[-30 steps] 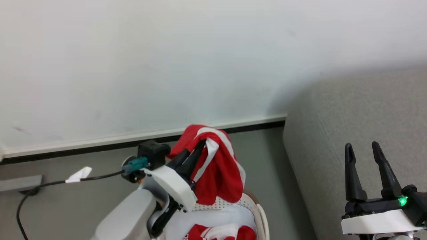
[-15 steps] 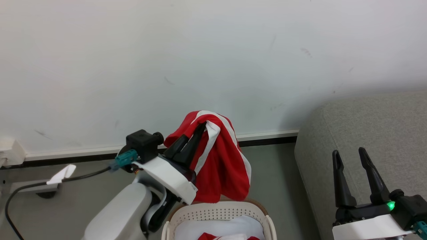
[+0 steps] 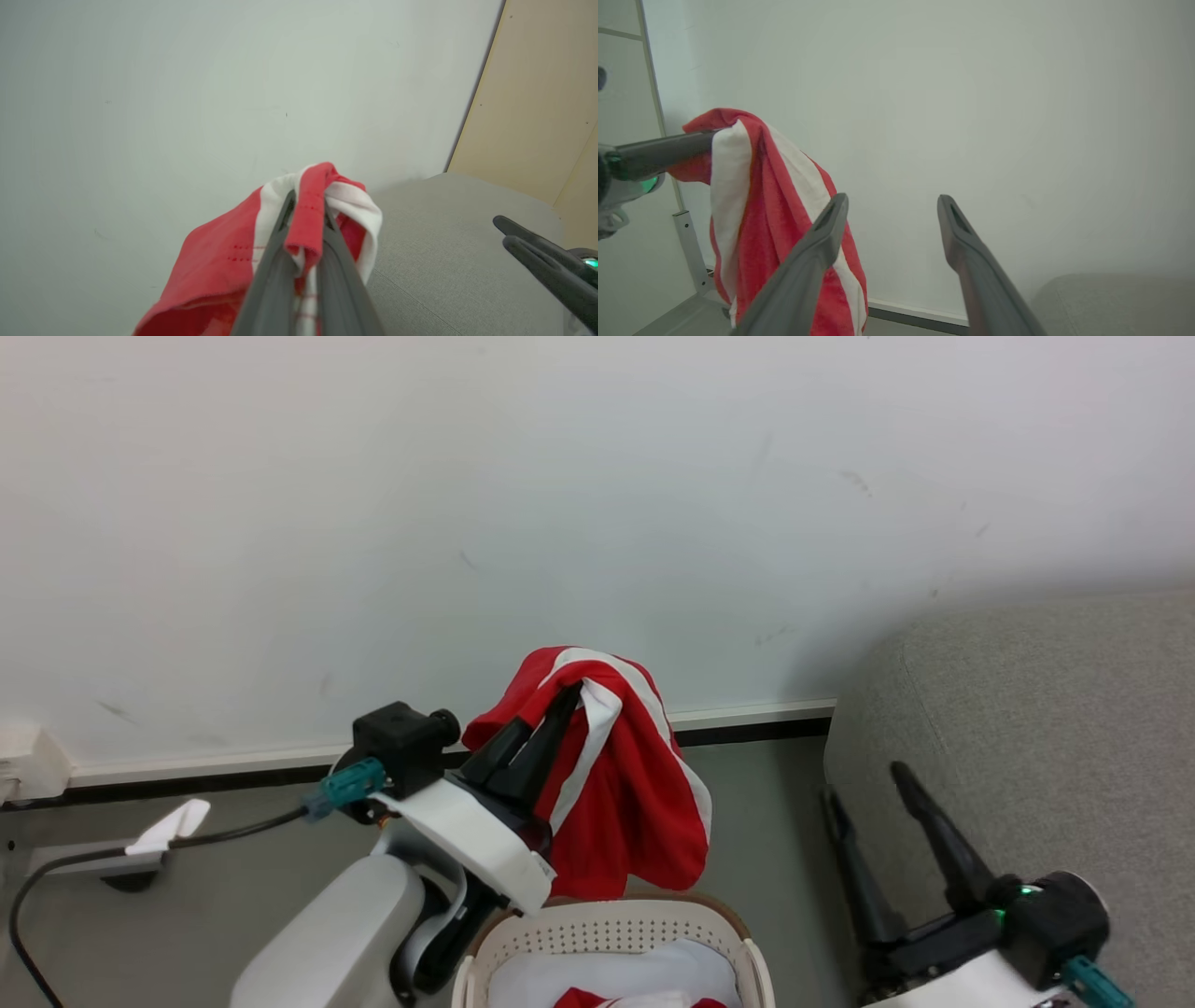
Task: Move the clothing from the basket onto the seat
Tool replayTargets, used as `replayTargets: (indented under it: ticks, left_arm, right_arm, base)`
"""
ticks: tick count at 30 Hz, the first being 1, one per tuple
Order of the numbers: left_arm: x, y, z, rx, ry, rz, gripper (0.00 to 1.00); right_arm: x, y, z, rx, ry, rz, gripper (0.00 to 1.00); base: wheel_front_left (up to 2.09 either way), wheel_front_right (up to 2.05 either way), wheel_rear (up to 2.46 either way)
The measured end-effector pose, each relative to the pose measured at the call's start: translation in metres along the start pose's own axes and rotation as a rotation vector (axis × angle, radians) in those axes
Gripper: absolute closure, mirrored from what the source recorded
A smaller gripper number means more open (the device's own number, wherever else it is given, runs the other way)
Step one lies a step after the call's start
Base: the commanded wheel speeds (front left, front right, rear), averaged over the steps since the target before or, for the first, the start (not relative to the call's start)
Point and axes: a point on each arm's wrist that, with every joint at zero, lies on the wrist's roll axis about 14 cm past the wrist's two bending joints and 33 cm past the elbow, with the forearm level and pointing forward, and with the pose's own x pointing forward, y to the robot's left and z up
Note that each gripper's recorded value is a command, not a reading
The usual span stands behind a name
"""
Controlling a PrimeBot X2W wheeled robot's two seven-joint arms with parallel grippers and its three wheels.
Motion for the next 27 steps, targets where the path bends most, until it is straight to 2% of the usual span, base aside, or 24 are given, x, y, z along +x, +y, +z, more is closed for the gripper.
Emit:
replayTargets:
  ticks: [7, 14, 22, 27]
  left_arm:
    - [-0.002, -0.009, -0.003, -0.009, 0.012, -0.019, 1.0]
    - [-0.008, -0.021, -0.01, -0.023, 0.036, -0.047, 1.0]
    - [-0.017, -0.032, -0.012, -0.027, 0.049, -0.066, 1.0]
    - [-0.023, -0.037, -0.007, -0.021, 0.045, -0.074, 1.0]
  right_arm:
    - [0.012, 0.051, -0.032, -0.054, 0.112, 0.221, 0.0]
    - [0.024, 0.08, -0.065, -0.118, 0.216, 0.357, 0.0]
    - [0.026, 0.088, -0.112, -0.157, 0.378, 0.419, 0.0]
    - [0.03, 0.094, -0.125, -0.163, 0.424, 0.435, 0.0]
  base:
    - [0.0, 0.0, 0.0]
    - [0.0, 0.0, 0.0]
    - [0.0, 0.0, 0.0]
    - [0.0, 0.0, 0.0]
